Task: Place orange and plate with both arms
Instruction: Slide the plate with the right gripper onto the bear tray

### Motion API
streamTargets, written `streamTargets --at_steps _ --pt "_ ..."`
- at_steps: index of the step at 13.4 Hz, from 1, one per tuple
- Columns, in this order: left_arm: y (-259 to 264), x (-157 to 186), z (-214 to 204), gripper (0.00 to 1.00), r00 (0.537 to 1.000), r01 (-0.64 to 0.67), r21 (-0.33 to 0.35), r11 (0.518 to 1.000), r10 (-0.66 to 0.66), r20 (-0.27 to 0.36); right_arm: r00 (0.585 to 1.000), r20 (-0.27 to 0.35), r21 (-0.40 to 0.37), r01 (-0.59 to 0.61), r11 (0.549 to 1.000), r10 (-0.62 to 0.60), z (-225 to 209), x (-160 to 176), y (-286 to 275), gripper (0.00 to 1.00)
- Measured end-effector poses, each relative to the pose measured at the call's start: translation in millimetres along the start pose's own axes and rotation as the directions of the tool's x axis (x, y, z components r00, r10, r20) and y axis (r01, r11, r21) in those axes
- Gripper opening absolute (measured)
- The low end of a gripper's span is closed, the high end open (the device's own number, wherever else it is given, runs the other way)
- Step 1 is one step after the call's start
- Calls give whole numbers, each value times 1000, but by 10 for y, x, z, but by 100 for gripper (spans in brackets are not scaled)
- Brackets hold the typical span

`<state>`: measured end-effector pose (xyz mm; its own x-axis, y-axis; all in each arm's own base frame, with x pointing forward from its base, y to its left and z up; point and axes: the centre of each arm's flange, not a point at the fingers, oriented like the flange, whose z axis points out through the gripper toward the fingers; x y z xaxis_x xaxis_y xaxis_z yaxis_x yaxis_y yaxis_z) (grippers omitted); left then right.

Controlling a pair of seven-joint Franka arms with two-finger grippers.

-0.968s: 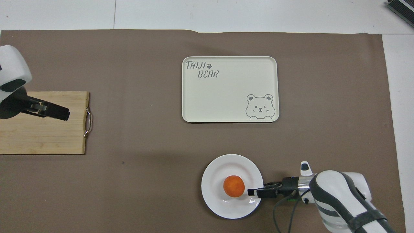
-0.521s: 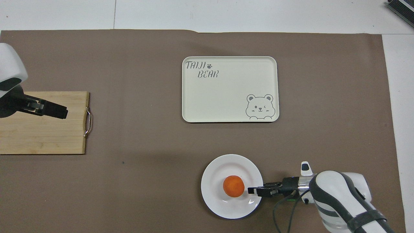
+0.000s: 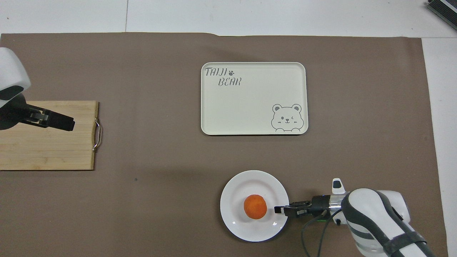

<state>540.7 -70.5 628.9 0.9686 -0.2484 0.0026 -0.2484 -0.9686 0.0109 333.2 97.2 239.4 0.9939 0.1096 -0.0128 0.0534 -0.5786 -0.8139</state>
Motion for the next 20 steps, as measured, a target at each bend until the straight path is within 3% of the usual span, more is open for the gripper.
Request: streamTargets --at_steps 11,20 --pt "3 0 8 100 1000 30 0 1000 -30 1 998 16 70 -53 996 53 -21 99 -131 4" --pt "16 -4 70 100 999 28 -1 1000 -28 16 995 -18 77 -93 993 95 -154 415 -322 4"
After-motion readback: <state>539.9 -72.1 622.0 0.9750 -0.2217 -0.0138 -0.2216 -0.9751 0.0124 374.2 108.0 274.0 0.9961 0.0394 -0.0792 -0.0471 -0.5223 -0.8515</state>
